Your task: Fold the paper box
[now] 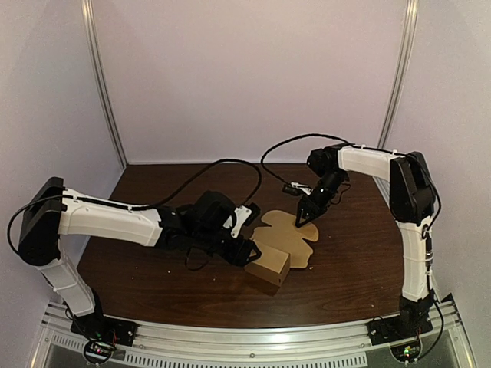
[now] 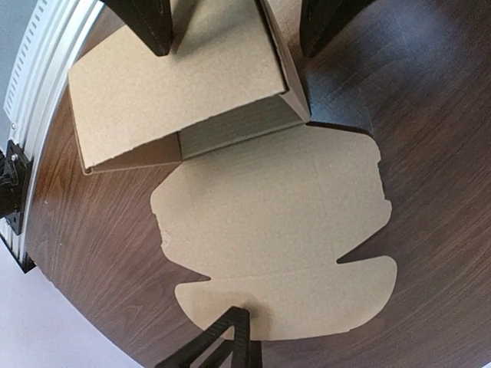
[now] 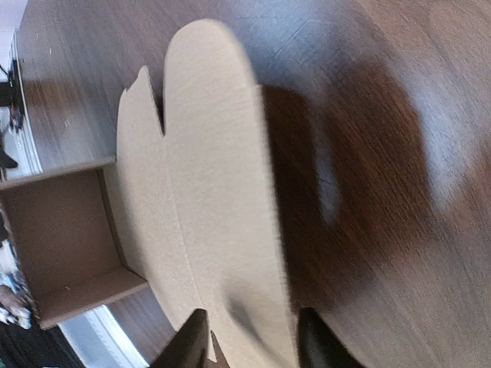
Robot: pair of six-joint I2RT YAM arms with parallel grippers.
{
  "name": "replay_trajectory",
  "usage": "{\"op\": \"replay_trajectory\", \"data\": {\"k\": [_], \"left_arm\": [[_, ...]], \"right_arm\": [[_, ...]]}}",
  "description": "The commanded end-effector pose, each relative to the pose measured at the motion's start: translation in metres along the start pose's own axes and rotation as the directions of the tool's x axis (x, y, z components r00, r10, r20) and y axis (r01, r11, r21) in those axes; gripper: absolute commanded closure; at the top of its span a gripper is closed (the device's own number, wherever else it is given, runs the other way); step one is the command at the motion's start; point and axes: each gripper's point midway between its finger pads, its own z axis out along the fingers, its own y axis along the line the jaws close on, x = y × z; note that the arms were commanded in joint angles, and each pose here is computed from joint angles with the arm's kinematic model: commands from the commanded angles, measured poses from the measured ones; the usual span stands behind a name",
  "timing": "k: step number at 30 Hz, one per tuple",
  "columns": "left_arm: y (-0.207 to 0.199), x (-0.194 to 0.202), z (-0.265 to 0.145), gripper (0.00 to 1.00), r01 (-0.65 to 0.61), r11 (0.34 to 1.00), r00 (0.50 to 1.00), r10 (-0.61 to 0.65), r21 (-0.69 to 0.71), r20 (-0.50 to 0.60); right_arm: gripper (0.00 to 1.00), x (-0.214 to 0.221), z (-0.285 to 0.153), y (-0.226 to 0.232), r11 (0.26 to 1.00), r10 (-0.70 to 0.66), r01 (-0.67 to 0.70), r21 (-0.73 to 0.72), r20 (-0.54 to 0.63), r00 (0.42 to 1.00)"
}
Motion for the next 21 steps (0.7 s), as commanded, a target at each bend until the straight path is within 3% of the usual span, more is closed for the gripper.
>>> {"op": "replay_trajectory", "data": {"k": [1, 9, 17, 21], "left_arm": [[0.03, 0.049, 0.01, 0.41, -0.002, 0.995, 0.989, -0.013, -0.097, -0.146], [0.029, 0.037, -0.004, 0.4, -0.076, 0.991, 0.992, 0.065, -0.108, -0.109], [0.013, -0.018, -0.061, 0.33, -0.237, 0.964, 0.964, 0.248, -0.119, 0.094], [0.012, -0.048, -0.084, 0.28, -0.26, 0.956, 0.943, 0.282, -0.133, 0.178]], "right_arm": [[0.71, -0.005, -0.011, 0.032, 0.99, 0.008, -0.008, -0.142, 0.004, 1.0], [1.0, -0.006, -0.039, 0.061, 0.986, -0.024, 0.03, -0.166, 0.039, 0.999], [1.0, -0.003, -0.088, 0.105, 0.976, -0.148, 0.168, -0.138, 0.14, 0.979], [1.0, 0.003, -0.113, 0.134, 0.958, -0.252, 0.272, -0.089, 0.182, 0.95]]}}
